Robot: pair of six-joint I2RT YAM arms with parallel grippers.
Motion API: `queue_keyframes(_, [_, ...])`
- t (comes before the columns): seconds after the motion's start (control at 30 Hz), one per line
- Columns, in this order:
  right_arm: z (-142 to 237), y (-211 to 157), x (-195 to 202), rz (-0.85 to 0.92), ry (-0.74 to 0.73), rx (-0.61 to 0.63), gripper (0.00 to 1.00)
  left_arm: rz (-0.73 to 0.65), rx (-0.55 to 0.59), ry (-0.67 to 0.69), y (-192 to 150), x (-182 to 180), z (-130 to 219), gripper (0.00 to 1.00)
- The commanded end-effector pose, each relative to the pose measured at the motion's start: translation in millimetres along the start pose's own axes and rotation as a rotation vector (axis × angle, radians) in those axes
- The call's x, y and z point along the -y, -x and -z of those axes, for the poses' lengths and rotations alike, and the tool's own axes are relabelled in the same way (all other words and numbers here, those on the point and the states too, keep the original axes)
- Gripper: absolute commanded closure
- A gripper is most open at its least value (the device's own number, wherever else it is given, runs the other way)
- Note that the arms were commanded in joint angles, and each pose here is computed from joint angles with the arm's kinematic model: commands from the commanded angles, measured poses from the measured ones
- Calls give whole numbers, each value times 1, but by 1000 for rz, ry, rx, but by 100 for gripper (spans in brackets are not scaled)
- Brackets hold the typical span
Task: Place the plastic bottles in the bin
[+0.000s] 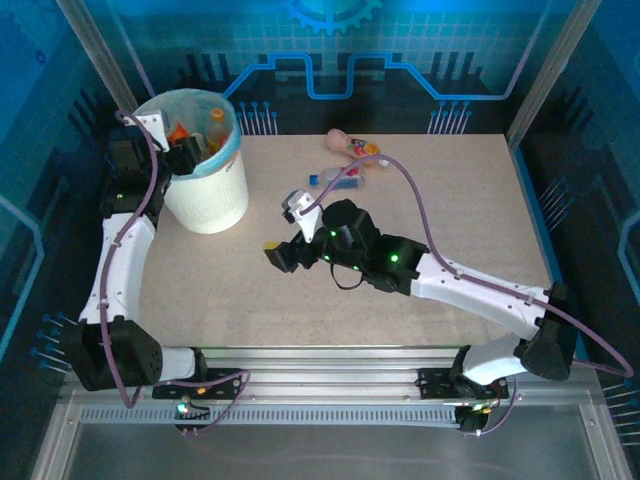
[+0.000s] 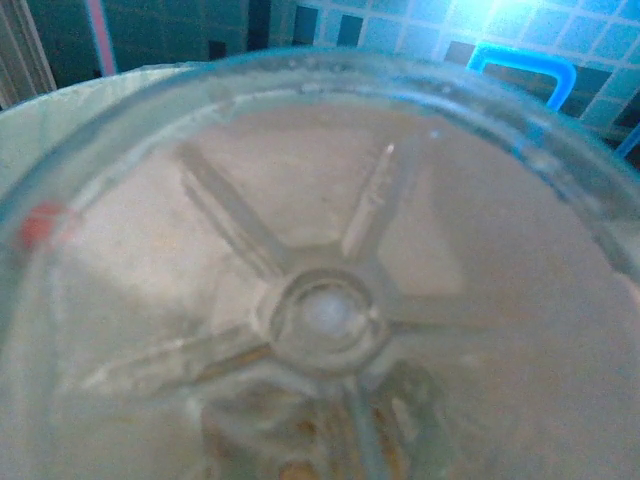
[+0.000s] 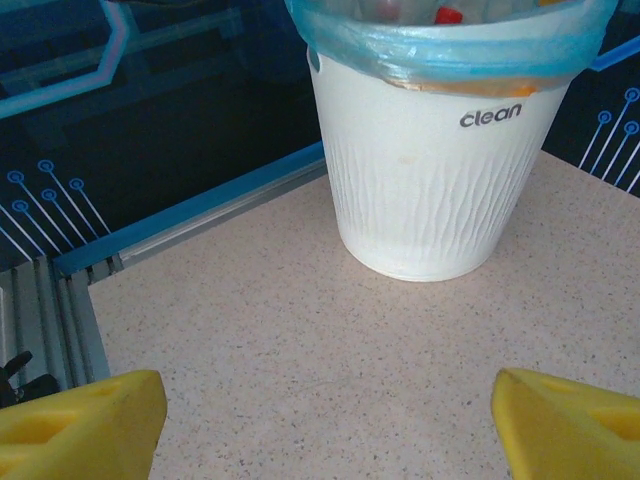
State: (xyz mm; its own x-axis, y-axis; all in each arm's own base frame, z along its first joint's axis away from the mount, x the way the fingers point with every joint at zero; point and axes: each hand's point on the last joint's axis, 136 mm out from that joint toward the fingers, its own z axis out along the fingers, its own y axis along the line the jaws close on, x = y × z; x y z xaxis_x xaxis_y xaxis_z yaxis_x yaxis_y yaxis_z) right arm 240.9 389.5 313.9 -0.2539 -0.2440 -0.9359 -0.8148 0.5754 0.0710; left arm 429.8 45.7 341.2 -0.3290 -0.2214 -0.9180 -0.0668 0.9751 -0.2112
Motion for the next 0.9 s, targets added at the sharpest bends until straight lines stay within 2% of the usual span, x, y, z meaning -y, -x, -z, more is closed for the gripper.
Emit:
queue_keyframes(0.0, [-3,8,-8,27,11,3,14,49,-4,-102,0,17,-1,63])
queue_keyframes(0.13, [-4,15,-11,53,11,5,14,45,13,-162,19,30,1,62])
queue_keyframes(0.23, [-6,15,-11,62,7,4,14,54,-30,-203,21,37,-7,61])
queue_keyframes(0.4, [-11,13,-12,65,7,-17,14,52,-183,-180,-5,30,-31,57])
queue_keyframes(0.5, [-12,11,-13,75,5,-28,14,41,-223,-130,-15,19,-38,54])
queue_keyframes(0.57, [-11,11,-12,79,1,-29,13,36,-224,-114,-15,16,-39,46])
queue_keyframes(0.63, [-12,12,-11,85,-4,-29,13,40,-209,-111,-9,17,-37,33])
queue_keyframes(0.7, [-12,12,-12,89,-3,-30,13,45,-186,-125,2,21,-34,29])
queue_keyframes(0.77, [-14,12,-12,94,-3,-35,13,48,-163,-135,14,25,-30,30])
queue_keyframes(0.87, [-14,14,-12,100,-4,-38,13,39,-135,-130,32,28,-24,44])
